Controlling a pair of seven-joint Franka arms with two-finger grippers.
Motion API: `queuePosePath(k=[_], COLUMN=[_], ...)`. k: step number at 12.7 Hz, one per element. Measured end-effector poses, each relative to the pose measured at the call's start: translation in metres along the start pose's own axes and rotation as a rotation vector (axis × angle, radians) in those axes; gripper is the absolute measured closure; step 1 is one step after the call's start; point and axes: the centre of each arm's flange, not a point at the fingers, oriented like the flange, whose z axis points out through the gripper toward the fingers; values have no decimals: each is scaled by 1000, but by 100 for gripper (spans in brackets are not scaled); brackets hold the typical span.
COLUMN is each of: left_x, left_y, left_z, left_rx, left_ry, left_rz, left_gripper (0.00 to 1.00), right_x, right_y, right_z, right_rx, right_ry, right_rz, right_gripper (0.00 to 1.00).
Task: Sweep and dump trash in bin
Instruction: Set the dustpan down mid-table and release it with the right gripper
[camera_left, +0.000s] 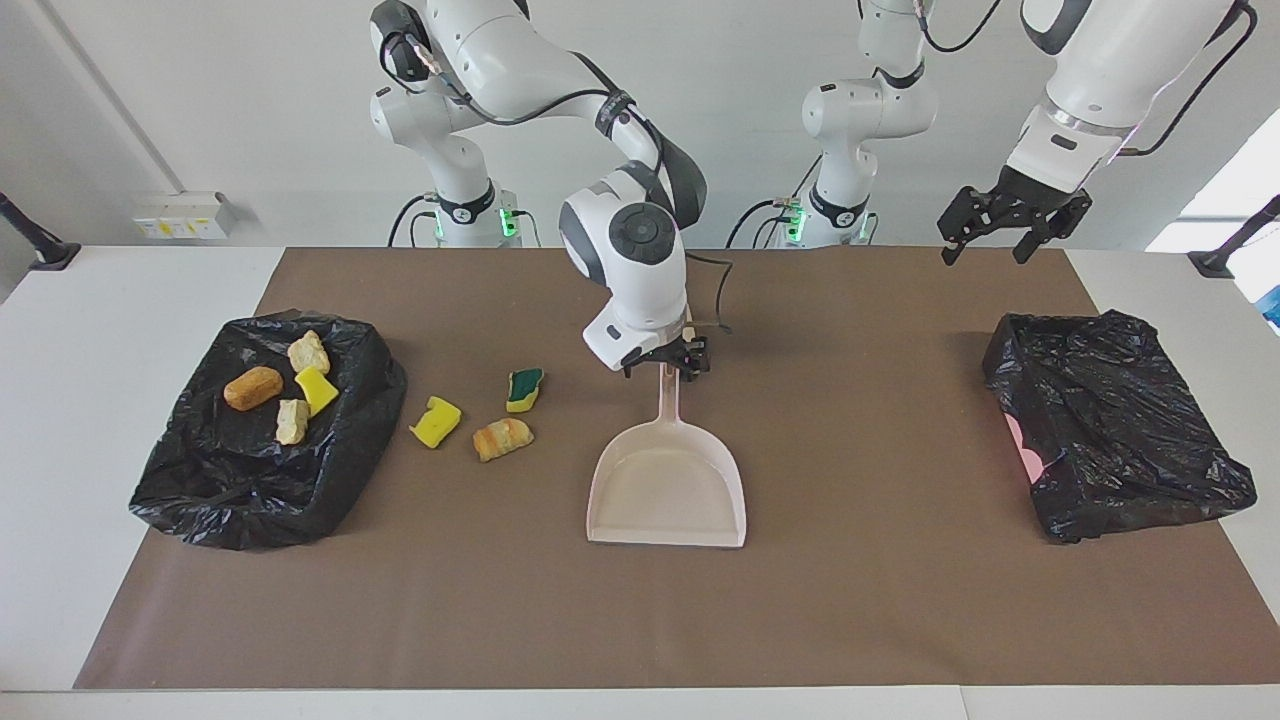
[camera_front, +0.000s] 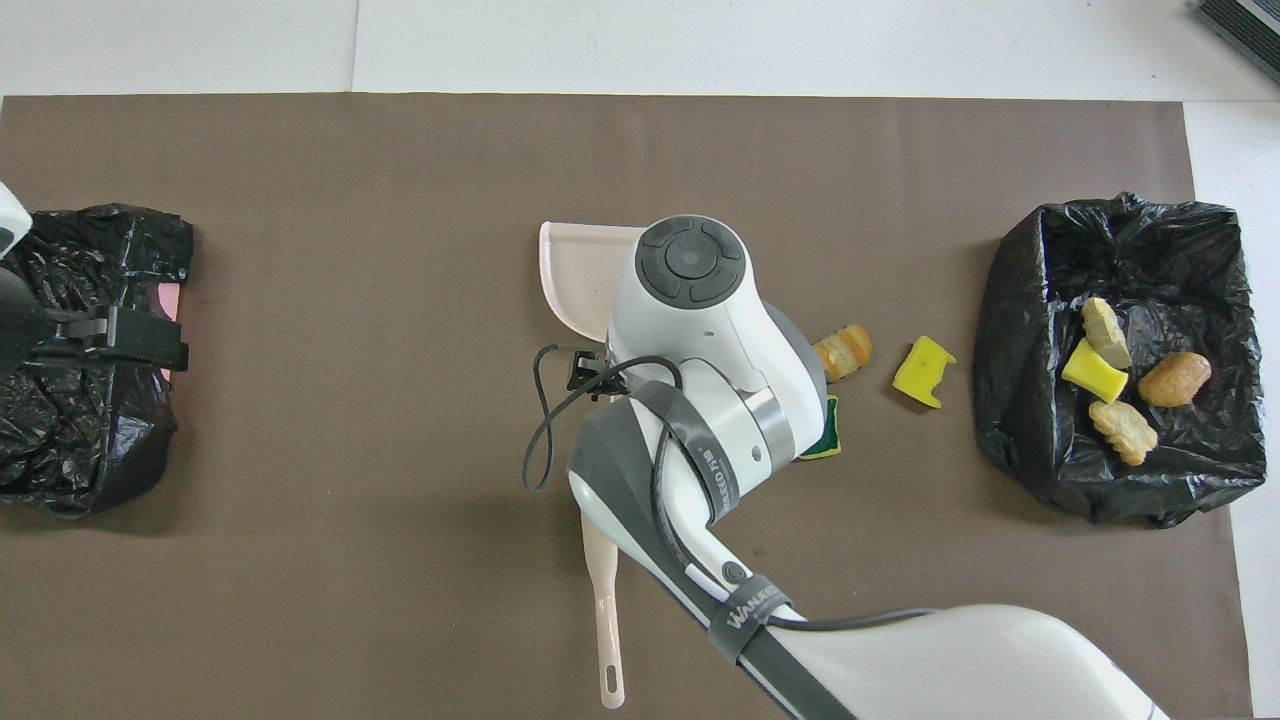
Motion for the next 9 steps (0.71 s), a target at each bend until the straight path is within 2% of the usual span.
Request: queuePosePath(k=[4, 7, 9], left_x=[0, 0, 0], left_y=[0, -1, -1], left_z=[0, 0, 0], left_rx=[0, 0, 0], left_ry=[0, 0, 1], left_rz=[0, -1, -1], left_gripper=[0, 0, 0], right_x=[-87, -144, -175], right_y=[-1, 0, -5], right_z=[10, 40, 66], right_rx=[-43, -56, -43], right_ry=[-50, -32, 2], right_rz=[-45, -85, -71], right_gripper=[0, 0, 0])
